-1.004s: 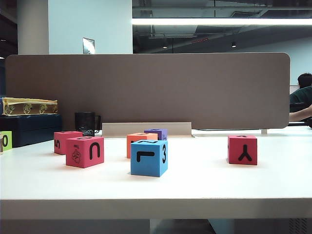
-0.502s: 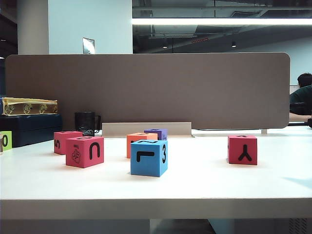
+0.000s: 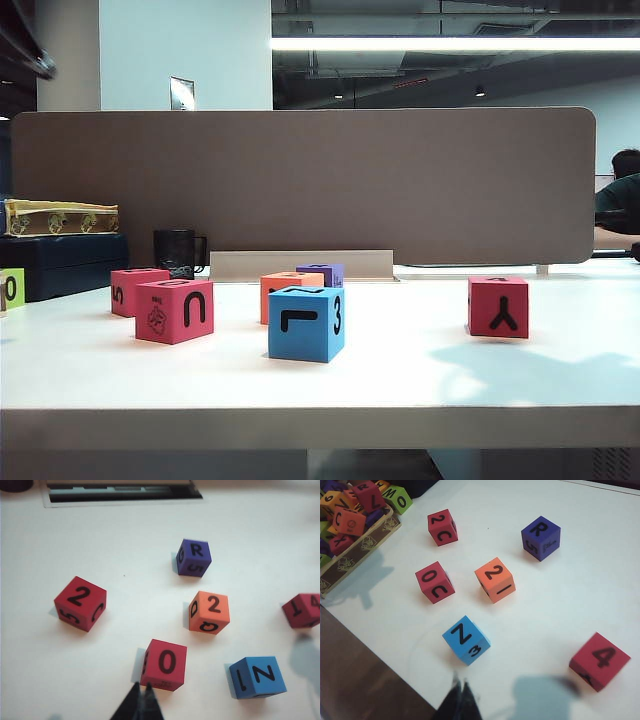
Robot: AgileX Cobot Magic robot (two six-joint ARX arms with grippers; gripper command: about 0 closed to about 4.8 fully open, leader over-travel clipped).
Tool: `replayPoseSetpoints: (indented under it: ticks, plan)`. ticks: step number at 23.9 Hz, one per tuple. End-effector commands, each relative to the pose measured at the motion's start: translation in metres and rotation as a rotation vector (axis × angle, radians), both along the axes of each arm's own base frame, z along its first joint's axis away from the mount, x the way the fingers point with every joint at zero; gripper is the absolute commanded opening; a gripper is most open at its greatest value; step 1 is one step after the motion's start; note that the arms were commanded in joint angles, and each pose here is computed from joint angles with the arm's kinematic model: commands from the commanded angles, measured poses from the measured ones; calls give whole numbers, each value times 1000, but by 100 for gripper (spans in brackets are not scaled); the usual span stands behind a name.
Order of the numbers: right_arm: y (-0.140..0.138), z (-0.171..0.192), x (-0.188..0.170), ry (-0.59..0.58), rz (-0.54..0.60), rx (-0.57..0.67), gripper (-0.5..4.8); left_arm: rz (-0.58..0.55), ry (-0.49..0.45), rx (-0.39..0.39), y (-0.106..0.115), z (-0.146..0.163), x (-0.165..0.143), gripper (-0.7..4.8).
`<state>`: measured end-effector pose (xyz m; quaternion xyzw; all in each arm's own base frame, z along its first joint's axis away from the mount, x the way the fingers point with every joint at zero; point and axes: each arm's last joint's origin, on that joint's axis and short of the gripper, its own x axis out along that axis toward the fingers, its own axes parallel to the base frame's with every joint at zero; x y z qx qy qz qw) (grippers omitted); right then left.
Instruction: Select the appropriate blocks from the scattered letter blocks on the table and arrange them in a row to spell out "2024".
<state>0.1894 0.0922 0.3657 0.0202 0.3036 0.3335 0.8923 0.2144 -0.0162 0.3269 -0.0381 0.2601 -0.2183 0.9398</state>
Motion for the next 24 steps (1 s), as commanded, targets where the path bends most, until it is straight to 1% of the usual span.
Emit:
replayPoseSetpoints:
  ticks: [1,6,9,14,16,18,24]
  plan:
    - [10,5,7,2,29,-8,-5,-26,-6,75,-11,1,7,-6]
    - [14,13,12,-1,48,-21,-5,-64,5,97,-21,11,21,-6]
    - [15,21,14,-14,47,-15,-5,-74,15,113,-23,22,40,-6]
    - [17,26,19,-23,52,-34,-5,-90,35,134,-25,24,60,-6]
    - [18,25,21,-17,50,-46,-5,-98,40,145,-26,23,67,-6]
    - [20,21,26,2,54,-61,-4,-87,71,164,-27,15,81,-6]
    - [25,13,34,34,69,-84,-5,-64,115,205,-28,-5,99,-6]
